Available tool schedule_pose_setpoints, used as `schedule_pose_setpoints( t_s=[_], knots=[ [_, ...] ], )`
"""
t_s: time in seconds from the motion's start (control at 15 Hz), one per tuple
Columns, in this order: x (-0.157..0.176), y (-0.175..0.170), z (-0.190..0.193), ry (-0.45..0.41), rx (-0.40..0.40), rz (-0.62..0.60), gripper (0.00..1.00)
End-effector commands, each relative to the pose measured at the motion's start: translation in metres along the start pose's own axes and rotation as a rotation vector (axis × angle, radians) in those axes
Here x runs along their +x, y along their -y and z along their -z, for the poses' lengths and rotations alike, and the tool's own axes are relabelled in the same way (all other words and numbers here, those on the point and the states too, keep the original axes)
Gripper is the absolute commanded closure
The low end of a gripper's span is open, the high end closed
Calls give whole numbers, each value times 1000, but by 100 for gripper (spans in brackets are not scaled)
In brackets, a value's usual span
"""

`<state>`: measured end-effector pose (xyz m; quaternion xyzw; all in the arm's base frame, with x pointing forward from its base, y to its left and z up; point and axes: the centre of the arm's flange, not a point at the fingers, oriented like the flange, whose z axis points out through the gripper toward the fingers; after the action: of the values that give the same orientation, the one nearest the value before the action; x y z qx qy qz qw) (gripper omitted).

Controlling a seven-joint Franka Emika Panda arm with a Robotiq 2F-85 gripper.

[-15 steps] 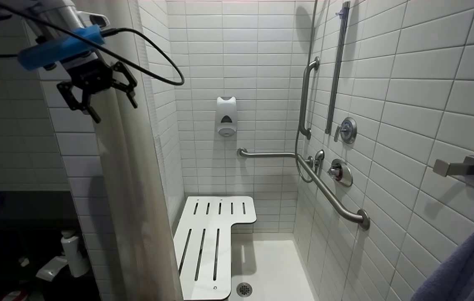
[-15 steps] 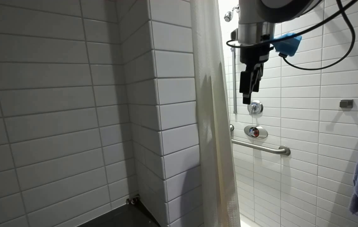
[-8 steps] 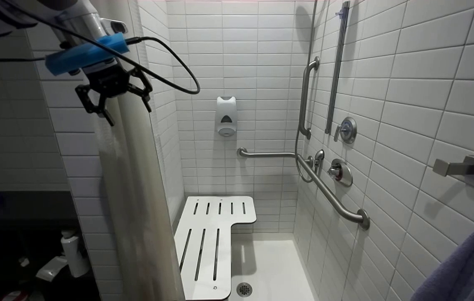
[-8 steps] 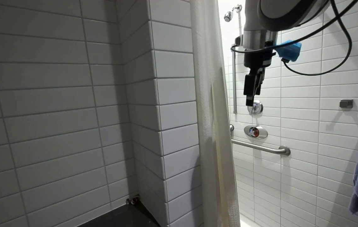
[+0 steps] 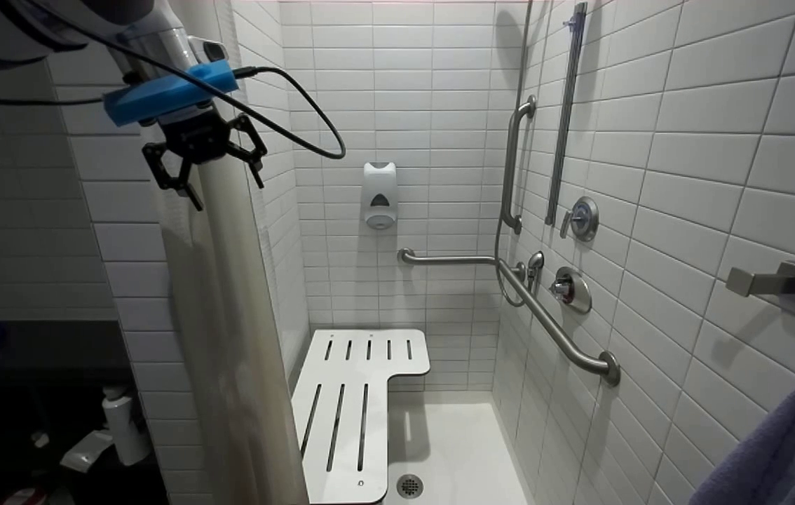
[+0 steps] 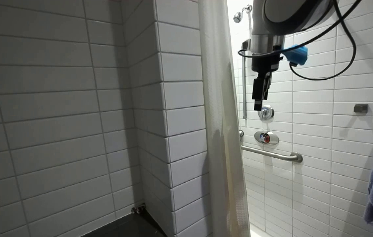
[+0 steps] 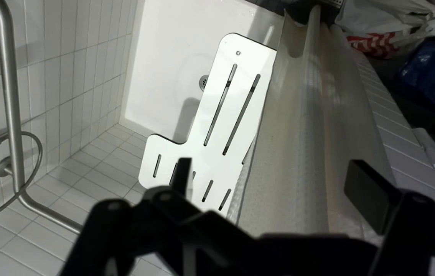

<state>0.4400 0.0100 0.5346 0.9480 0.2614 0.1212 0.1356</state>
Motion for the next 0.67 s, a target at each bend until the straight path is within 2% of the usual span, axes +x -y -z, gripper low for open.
schedule_pose_setpoints(
  t_s=[0.0, 0.6],
  knots=[
    [14, -17, 10, 1, 14, 23, 0],
    [42, -37, 29, 51, 22, 59, 0]
  ],
)
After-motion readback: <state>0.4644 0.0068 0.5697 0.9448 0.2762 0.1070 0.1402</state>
